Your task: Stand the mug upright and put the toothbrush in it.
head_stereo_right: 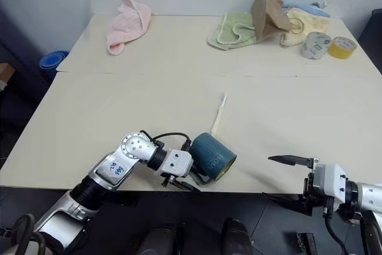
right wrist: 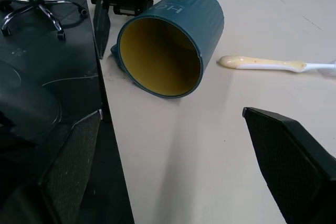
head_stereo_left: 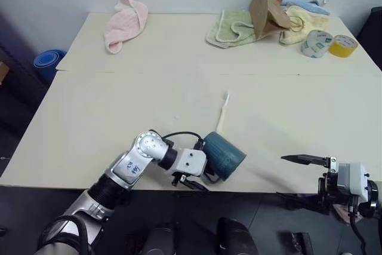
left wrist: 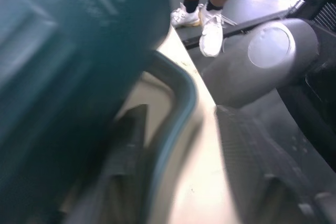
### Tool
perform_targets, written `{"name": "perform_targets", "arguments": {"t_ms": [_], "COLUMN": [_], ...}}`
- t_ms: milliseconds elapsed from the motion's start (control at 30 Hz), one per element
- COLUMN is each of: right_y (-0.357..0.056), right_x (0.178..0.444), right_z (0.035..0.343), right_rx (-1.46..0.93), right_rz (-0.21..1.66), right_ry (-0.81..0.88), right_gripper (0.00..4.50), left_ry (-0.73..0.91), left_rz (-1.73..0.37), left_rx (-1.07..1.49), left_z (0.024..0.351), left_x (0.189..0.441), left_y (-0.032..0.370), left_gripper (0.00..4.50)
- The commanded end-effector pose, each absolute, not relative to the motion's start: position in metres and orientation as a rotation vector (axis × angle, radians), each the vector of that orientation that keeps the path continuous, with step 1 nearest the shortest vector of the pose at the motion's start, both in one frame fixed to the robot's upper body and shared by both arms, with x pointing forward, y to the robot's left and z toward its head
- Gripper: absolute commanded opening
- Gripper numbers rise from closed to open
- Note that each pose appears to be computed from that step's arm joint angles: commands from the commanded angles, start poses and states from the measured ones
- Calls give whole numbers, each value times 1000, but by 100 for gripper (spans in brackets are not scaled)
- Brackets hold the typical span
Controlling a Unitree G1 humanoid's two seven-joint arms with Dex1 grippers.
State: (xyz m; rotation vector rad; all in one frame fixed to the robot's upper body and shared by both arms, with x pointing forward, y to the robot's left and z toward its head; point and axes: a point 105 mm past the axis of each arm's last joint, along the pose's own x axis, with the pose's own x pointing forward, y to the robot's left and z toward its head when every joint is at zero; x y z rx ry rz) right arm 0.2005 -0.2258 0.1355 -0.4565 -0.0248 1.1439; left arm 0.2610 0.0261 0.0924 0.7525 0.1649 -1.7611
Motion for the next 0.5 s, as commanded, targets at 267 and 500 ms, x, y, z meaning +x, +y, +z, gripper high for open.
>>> {"name": "perform_targets", "arguments": {"t_ms": [267,500], "right_y": [-227,-226], "right_x": [200,204], "right_z": [140,141], "right_rx": [-462,-457], "right_rz": [1095,1077], "right_ry": [-52,-60], "right_gripper": [450,450], "left_ry": [229,-138], "left_rz": [-1726,-1749], "left_rx": [736,177], "left_z": [93,165], "left_x": [270,264], "left_y": [32,35], "left_gripper": [1,1]}}
